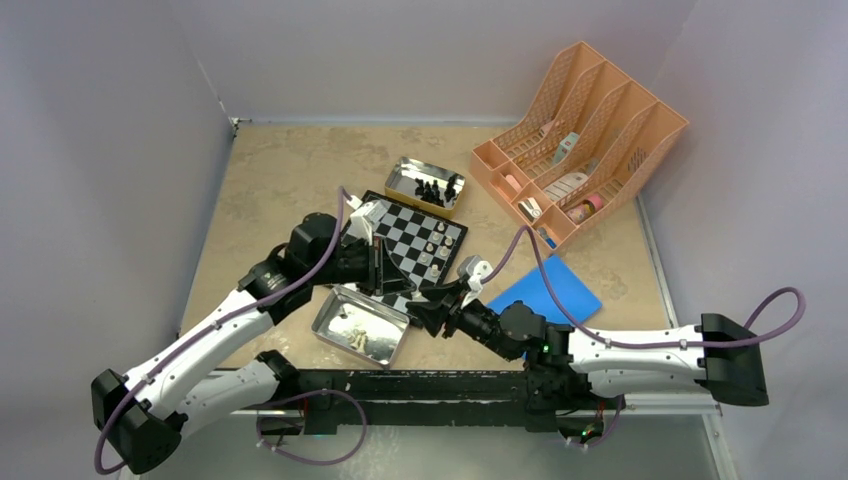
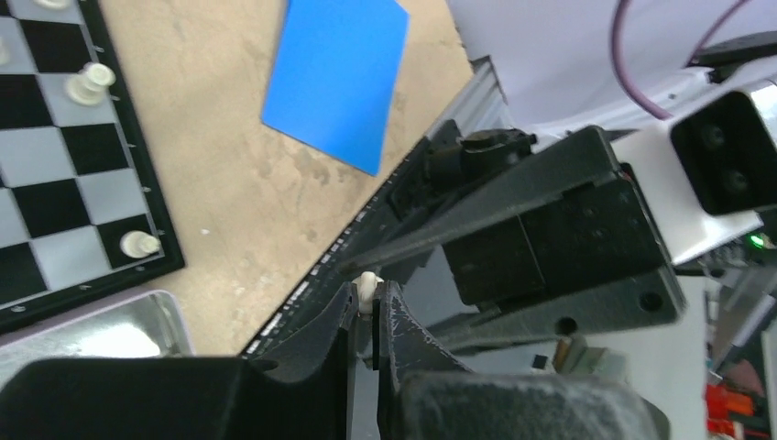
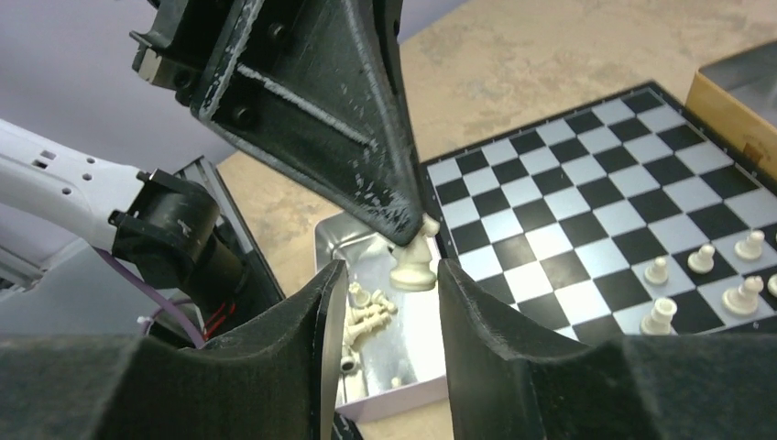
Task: Set up the chess pieces on the board
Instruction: Pick up the chess piece from the storage box, then place the chess piece on the chessboard.
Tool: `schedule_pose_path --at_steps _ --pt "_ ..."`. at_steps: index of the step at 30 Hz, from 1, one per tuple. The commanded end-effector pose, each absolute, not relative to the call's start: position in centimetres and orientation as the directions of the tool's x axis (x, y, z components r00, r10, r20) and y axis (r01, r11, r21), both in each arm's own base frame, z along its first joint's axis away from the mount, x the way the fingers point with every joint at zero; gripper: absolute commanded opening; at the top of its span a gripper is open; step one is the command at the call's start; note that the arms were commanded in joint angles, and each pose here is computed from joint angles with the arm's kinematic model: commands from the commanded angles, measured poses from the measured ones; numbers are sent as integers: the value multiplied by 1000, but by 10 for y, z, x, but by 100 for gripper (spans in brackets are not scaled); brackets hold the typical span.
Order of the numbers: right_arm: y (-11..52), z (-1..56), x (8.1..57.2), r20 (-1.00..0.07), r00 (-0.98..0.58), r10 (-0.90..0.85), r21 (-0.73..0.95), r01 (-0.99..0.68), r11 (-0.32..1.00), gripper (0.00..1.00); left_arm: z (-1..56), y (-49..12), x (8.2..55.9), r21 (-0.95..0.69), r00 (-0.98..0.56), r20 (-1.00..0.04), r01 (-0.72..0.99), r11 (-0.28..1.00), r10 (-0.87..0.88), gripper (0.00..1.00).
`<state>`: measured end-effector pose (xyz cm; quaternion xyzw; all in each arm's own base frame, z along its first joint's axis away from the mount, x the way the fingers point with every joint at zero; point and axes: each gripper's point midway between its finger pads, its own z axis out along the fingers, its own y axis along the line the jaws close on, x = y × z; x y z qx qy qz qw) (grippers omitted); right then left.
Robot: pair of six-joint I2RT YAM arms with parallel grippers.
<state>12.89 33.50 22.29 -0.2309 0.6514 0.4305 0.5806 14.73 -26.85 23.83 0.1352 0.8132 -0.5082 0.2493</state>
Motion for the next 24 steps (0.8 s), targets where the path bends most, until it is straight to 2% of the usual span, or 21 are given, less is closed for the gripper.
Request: schedule_pose_path --at_steps 1,5,7,15,20,24 --pt "333 246 133 -922 -290 256 385 -749 539 45 251 -268 171 -673 -765 -643 539 507 -41 0" --pt "329 247 138 -920 -305 247 392 -717 576 61 248 -268 190 -630 -743 -667 529 569 -48 0" --pt "325 244 144 -916 -314 251 401 -683 611 65 251 -268 198 -611 -720 -691 533 585 -65 0" --pt "310 209 169 -896 -374 240 410 -490 769 72 261 -256 222 -525 -631 -769 529 666 -105 0" --pt "302 186 198 -871 -442 212 417 -440 795 72 259 -250 231 -493 -600 -791 512 703 -117 0" --pt "277 169 233 -831 -492 260 456 -334 825 72 242 -249 237 -479 -620 -778 483 733 -100 0"
